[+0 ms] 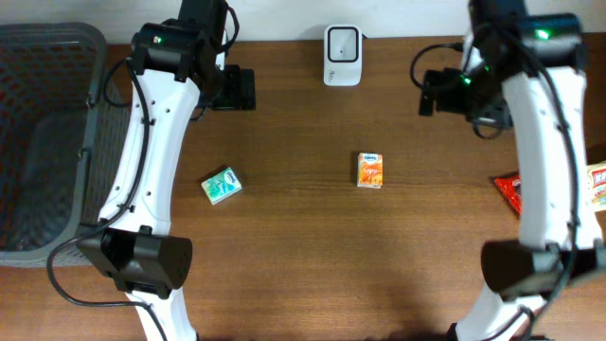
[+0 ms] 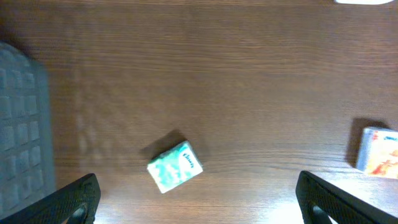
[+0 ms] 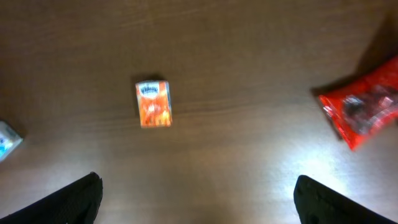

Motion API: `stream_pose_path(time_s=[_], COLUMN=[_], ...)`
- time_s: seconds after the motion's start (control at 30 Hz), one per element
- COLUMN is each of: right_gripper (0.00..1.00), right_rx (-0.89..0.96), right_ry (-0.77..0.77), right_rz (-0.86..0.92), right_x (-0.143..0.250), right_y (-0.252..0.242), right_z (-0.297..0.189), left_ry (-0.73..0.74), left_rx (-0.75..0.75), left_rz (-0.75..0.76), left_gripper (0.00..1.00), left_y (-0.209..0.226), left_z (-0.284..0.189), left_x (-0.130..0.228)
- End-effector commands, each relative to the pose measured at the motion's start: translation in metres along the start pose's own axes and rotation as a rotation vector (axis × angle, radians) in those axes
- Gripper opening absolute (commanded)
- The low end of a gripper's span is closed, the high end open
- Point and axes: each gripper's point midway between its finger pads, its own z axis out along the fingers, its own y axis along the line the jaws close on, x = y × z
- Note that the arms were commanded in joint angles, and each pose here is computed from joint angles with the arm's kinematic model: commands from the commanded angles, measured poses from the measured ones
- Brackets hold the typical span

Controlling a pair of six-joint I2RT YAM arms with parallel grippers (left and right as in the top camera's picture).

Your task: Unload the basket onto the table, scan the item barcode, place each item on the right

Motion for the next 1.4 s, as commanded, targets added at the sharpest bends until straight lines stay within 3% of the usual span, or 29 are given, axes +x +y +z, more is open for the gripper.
stream_pose_path(time_s=[0.0,0.07,0.23,0.3,0.4,0.53,0.77,0.83,1.1,1.27,1.37], right_gripper=[0.99,0.99,0.98,0.98,0.99,0.99,0.99,0.99,0.99,1.00,1.00], right_rx=[0.069,0.077,0.101,0.110,0.117,0.097,0.086,0.069,0.000,-0.052,-0.079], right_ry=[0.010,0.016,0.029,0.027,0.026,0.027,0.039,0.063,0.182,0.243,0.252], right_rz=[0.025,0.055,0.137,0.176,0.230,0.270,0.268,0.270,0.283,0.245,0.215], right_x=[0.006,0.005,0.004,0.003,0.003,0.003,0.002,0.002,0.018,0.029,0.031], right_y=[-0.026,-0.037,-0.068,-0.082,-0.101,-0.111,-0.108,-0.106,-0.095,-0.080,-0.065], right_z=[-0.001,0.001,0.003,0.002,0.001,0.000,0.004,0.012,0.053,0.082,0.095], left_ry=[0.074,0.097,0.236,0.302,0.359,0.376,0.325,0.317,0.290,0.257,0.265], left_rx=[0.282,0.417,0.417,0.415,0.474,0.575,0.568,0.559,0.556,0.308,0.252], left_rz=[0.021,0.112,0.215,0.257,0.316,0.381,0.424,0.426,0.424,0.297,0.279], left_gripper=[0.99,0.99,1.00,0.91,0.64,0.44,0.34,0.18,0.11,0.08,0.10], left_y=[-0.050,-0.079,-0.116,-0.134,-0.172,-0.217,-0.255,-0.263,-0.273,-0.240,-0.230], left_z=[0.000,-0.004,0.026,0.048,0.083,0.114,0.148,0.165,0.201,0.231,0.238], left_x=[0.011,0.018,0.060,0.082,0.111,0.139,0.154,0.157,0.158,0.148,0.150])
